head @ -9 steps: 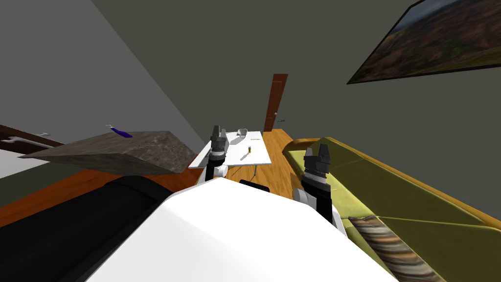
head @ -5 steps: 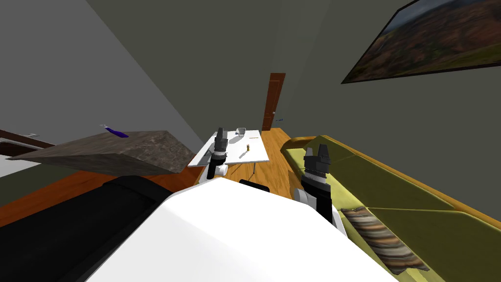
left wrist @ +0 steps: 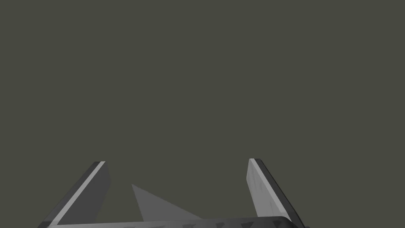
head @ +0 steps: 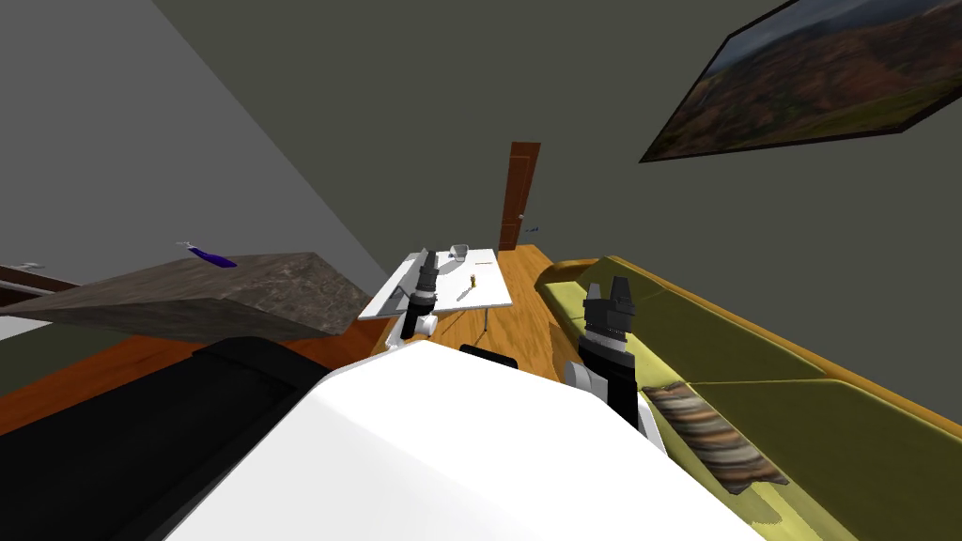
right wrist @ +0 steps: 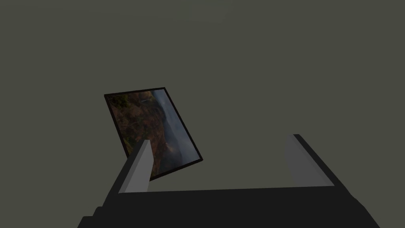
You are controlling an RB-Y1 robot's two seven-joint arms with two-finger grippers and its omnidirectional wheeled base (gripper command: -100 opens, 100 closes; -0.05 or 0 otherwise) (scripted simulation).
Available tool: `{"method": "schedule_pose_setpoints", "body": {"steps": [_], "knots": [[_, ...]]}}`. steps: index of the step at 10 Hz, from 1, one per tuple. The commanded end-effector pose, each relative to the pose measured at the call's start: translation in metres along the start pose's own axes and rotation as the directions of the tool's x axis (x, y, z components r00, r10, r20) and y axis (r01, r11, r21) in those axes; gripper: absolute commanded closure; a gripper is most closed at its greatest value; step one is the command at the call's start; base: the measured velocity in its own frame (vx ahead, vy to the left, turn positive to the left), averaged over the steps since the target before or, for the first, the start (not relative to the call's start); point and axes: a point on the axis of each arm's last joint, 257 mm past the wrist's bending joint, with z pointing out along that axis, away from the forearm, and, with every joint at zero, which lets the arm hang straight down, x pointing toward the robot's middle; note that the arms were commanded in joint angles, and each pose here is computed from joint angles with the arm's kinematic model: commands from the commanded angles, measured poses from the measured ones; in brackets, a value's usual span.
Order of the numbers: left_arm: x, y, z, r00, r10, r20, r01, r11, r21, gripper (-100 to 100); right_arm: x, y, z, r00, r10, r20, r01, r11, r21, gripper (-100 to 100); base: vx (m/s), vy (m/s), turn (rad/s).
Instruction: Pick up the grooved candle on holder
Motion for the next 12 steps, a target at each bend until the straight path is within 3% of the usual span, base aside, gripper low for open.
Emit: {"method": "schedule_pose_setpoints", "body": {"steps": [1, 2, 5, 7, 10, 11, 12], "knots": [[0.005, 0.013, -0.003, 1.0, 0.022, -0.012, -0.022, 1.0, -0.019, -100, 0.0, 0.0, 0.0, 1.0, 0.0, 0.0, 0.0, 1.0, 0.0, 0, -0.033, -0.018, -0.026], [0.008, 0.024, -0.004, 0.998, 0.055, -0.023, -0.056, 0.998, -0.027, -100, 0.0, 0.0, 0.0, 1.0, 0.0, 0.0, 0.0, 1.0, 0.0, 0, -0.03, -0.021, -0.058], [0.013, 0.043, -0.009, 0.995, 0.087, -0.042, -0.09, 0.995, -0.054, -100, 0.0, 0.0, 0.0, 1.0, 0.0, 0.0, 0.0, 1.0, 0.0, 0, -0.023, -0.017, -0.035], [0.018, 0.067, -0.012, 0.986, 0.153, -0.069, -0.158, 0.985, -0.073, -100, 0.0, 0.0, 0.0, 1.0, 0.0, 0.0, 0.0, 1.0, 0.0, 0, -0.034, -0.024, -0.086], [0.024, 0.09, -0.021, 0.978, 0.183, -0.097, -0.193, 0.976, -0.106, -100, 0.0, 0.0, 0.0, 1.0, 0.0, 0.0, 0.0, 1.0, 0.0, 0, -0.022, -0.023, -0.04], [0.025, 0.095, -0.018, 0.971, 0.216, -0.104, -0.226, 0.969, -0.097, -100, 0.0, 0.0, 0.0, 1.0, 0.0, 0.0, 0.0, 1.0, 0.0, 0, -0.017, -0.017, -0.074], [0.028, 0.106, -0.025, 0.97, 0.213, -0.117, -0.227, 0.966, -0.121, -100, 0.0, 0.0, 0.0, 1.0, 0.0, 0.0, 0.0, 1.0, 0.0, 0, -0.013, -0.013, -0.028]]}}
